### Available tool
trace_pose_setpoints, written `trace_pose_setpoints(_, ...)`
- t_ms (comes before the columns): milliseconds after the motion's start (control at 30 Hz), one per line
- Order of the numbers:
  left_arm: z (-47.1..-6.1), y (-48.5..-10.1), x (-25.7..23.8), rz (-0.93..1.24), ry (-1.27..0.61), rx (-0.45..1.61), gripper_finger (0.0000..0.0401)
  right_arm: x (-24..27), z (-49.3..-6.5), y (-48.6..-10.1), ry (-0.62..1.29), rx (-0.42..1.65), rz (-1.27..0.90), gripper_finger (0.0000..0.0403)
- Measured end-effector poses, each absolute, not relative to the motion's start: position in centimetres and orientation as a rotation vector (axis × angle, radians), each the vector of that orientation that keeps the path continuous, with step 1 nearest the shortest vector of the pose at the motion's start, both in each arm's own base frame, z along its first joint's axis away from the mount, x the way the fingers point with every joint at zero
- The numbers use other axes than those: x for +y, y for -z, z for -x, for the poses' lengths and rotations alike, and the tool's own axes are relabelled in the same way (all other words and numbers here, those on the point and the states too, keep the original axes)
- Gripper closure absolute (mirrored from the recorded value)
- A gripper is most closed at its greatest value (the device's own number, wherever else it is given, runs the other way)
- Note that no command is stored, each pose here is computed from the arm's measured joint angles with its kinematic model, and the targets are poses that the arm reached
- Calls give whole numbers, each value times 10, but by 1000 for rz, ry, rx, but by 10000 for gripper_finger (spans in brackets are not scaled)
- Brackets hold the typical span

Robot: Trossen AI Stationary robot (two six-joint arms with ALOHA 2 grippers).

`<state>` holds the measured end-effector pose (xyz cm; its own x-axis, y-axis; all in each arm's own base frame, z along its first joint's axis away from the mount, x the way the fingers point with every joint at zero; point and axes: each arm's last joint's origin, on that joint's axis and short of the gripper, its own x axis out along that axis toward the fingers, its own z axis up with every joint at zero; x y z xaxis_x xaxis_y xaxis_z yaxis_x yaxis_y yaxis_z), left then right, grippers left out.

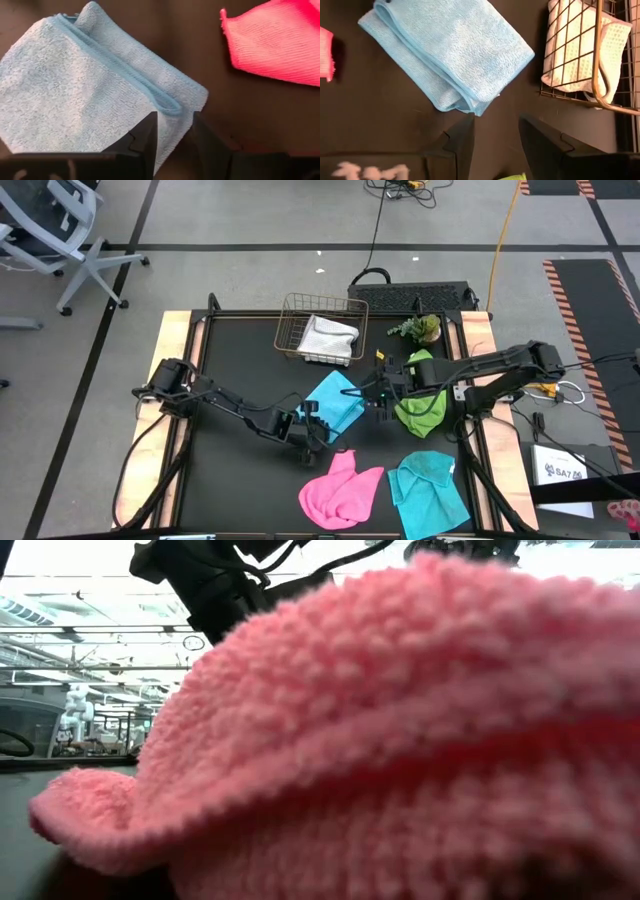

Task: Fold microfiber towels
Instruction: Fold the top blue microfiber cloth

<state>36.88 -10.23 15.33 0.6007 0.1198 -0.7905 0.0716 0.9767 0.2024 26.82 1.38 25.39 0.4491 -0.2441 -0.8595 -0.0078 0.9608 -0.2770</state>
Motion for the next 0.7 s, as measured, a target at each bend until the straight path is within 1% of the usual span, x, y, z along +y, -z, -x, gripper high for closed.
trace_pose_setpoints(200,-370,-151,-100,-242,-70,927,241,14,-268,-254,147,1098,257,259)
trace_pose_setpoints(333,-372,-151,-94,-216,-77,928,237,14,-268,-254,147,1099,257,259)
trace_pose_setpoints(467,-374,-152,-91,-181,-82,909,252,14,-268,-254,147,1098,258,259)
trace_pose_setpoints(700,-374,-151,-94,-125,-20,925,300,14,-268,-254,147,1098,259,259)
